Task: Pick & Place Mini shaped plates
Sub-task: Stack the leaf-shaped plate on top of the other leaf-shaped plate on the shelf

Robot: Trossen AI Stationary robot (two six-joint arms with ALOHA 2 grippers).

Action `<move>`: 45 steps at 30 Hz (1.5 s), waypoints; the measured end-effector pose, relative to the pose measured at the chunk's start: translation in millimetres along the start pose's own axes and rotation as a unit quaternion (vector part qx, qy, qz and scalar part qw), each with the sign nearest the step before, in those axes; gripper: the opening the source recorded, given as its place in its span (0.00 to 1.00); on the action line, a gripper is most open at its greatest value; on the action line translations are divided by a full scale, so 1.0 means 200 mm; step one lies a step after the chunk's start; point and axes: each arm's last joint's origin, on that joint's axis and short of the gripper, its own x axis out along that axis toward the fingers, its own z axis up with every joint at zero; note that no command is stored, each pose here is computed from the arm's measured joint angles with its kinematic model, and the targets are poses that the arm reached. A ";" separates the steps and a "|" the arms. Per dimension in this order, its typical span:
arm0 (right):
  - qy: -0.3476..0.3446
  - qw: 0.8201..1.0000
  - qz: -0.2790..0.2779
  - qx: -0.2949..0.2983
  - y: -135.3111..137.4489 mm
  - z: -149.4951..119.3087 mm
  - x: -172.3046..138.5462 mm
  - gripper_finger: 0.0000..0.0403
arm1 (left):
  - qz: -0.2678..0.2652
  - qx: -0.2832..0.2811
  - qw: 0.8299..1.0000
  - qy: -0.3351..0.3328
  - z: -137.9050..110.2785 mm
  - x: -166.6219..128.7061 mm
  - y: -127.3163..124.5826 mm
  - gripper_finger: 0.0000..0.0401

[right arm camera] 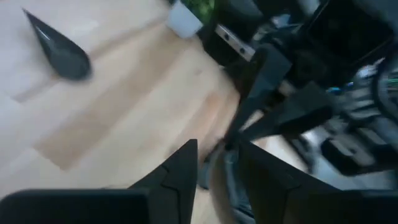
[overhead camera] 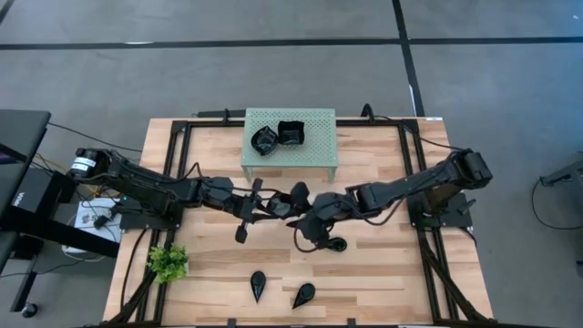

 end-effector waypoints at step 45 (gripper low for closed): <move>0.149 0.928 0.140 0.311 0.34 -0.22 0.02 0.28 | 0.034 0.032 0.991 0.122 -0.24 -0.48 0.82 0.04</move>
